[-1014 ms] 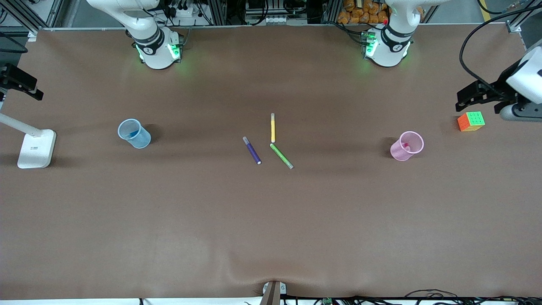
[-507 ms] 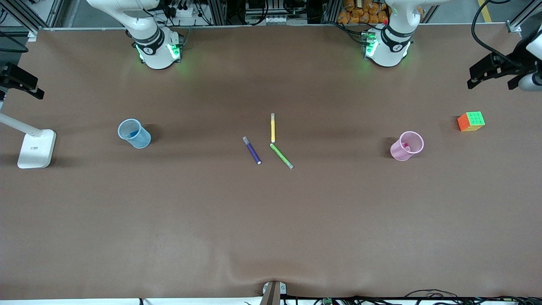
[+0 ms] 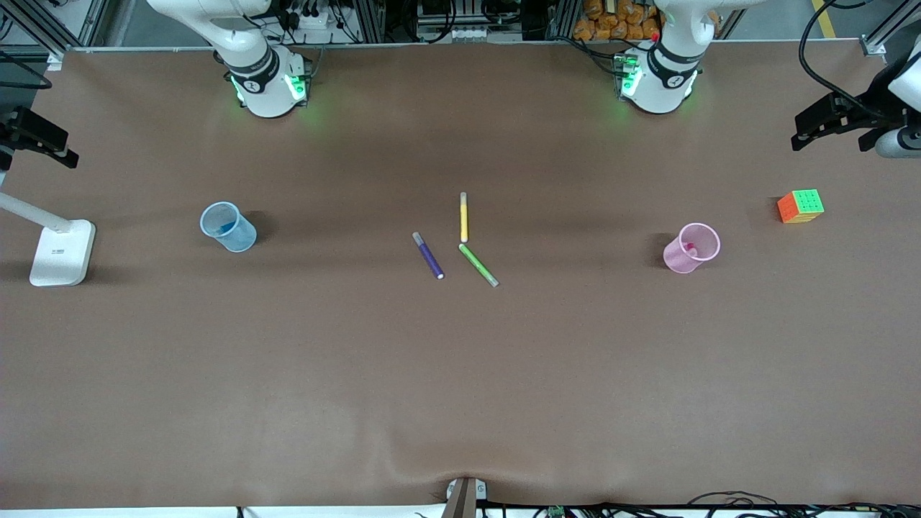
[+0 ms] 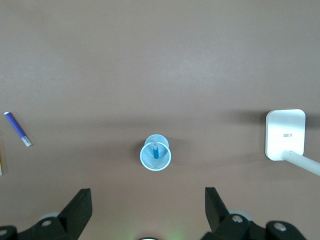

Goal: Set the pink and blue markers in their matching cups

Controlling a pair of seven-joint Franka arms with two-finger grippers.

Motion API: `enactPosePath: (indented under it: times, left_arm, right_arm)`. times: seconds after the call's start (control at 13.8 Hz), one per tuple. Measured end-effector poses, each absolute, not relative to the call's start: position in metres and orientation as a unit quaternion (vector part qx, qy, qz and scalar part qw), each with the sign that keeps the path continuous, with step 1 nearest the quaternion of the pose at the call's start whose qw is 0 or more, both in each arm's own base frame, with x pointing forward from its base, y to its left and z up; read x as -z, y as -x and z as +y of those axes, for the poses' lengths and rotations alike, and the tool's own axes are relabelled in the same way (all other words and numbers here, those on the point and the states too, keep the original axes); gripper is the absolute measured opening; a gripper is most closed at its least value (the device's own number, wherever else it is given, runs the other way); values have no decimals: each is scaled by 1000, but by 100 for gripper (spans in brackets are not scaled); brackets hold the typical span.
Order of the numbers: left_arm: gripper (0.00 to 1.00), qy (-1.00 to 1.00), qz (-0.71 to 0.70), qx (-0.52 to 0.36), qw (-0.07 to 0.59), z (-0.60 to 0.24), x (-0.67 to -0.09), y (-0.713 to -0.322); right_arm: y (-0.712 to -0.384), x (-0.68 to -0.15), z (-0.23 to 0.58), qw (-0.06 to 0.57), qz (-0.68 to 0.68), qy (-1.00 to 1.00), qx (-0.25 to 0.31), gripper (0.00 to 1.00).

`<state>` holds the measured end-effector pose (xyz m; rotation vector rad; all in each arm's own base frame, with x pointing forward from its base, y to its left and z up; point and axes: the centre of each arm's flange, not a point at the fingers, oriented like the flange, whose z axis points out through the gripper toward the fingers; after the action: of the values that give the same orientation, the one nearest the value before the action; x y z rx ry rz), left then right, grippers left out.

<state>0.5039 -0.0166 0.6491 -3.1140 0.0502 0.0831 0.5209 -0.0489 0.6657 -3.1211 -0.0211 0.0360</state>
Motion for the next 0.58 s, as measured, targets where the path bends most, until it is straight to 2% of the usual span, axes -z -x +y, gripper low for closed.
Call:
enactPosePath:
  times: [0.58]
  left_arm:
    - [100, 999, -27, -35, 16, -23, -648, -501]
  right_arm:
    - [-521, -663, -50, 7, -6, 1000, -15, 100]
